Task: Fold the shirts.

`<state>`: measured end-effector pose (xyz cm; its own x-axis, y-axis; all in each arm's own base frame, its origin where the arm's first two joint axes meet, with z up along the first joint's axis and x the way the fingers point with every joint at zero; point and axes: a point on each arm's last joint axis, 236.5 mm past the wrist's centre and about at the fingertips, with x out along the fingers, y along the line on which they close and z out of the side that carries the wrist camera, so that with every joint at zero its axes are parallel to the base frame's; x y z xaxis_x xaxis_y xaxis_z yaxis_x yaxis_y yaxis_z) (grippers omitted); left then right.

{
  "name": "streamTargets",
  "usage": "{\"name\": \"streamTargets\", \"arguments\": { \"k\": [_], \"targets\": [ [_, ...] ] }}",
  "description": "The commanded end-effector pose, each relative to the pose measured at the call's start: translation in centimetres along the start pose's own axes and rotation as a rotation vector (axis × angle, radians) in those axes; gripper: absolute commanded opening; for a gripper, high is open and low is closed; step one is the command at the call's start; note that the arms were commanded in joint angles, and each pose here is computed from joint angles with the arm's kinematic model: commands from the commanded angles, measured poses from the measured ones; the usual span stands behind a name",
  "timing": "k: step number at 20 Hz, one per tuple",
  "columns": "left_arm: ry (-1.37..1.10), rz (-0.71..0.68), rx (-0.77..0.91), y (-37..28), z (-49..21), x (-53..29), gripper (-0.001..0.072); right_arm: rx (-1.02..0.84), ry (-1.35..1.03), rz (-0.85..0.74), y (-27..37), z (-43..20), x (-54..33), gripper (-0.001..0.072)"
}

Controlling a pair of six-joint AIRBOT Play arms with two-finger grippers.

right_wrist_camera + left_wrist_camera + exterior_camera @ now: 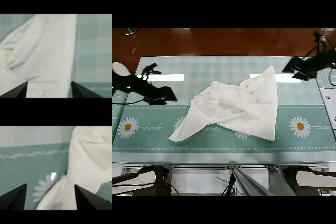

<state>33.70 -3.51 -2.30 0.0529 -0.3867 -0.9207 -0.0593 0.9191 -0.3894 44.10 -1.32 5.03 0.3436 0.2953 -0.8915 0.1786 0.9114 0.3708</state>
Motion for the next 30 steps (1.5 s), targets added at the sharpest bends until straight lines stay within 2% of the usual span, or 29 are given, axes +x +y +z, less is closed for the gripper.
{"name": "streamTargets", "arguments": {
  "k": [1,3,5,8,12,13,14,24,29,30],
  "targets": [
    [0.012,-0.027,-0.093,2.5,-4.8,-0.6,0.0704,0.094,0.092,-0.085,-6.9,-5.1,-2.3,0.0625],
    [0.074,-0.195,-0.075,-0.6,-8.9,2.4,0.0704,0.197,0.059,-0.008,-7.2,-8.5,-0.9,0.0619],
    [0.133,-0.329,-0.057,-3.4,-11.9,4.8,0.0703,0.211,0.049,0.078,-5.8,-12.0,1.0,0.0618],
    [0.179,-0.316,-0.021,-4.3,-14.0,7.5,0.0704,0.232,0.103,0.138,-4.6,-16.4,2.7,0.0618],
    [0.178,-0.282,0.121,-7.3,-14.5,9.6,0.0694,0.274,0.208,0.15,-4.6,-20.5,4.3,0.0618],
    [0.186,-0.276,0.15,-7.9,-14.8,9.9,0.0511,0.283,0.227,0.15,-4.7,-21.3,4.7,0.0618],
    [0.193,-0.269,0.169,-8.1,-14.9,10.2,0.0018,0.292,0.246,0.152,-4.7,-22.1,4.9,0.0619],
    [0.146,-0.27,0.184,-8.6,-12.9,9.3,0.0022,0.187,0.385,0.127,-1.0,-26.1,8.7,0.0619],
    [0.14,-0.271,0.182,-8.6,-12.8,9.4,0.0022,0.213,0.381,0.192,2.0,-25.8,10.9,0.0618],
    [0.131,-0.281,0.174,-8.9,-12.5,9.3,0.0023,0.2,0.37,0.215,3.0,-25.5,11.2,0.0597]
  ]
}}
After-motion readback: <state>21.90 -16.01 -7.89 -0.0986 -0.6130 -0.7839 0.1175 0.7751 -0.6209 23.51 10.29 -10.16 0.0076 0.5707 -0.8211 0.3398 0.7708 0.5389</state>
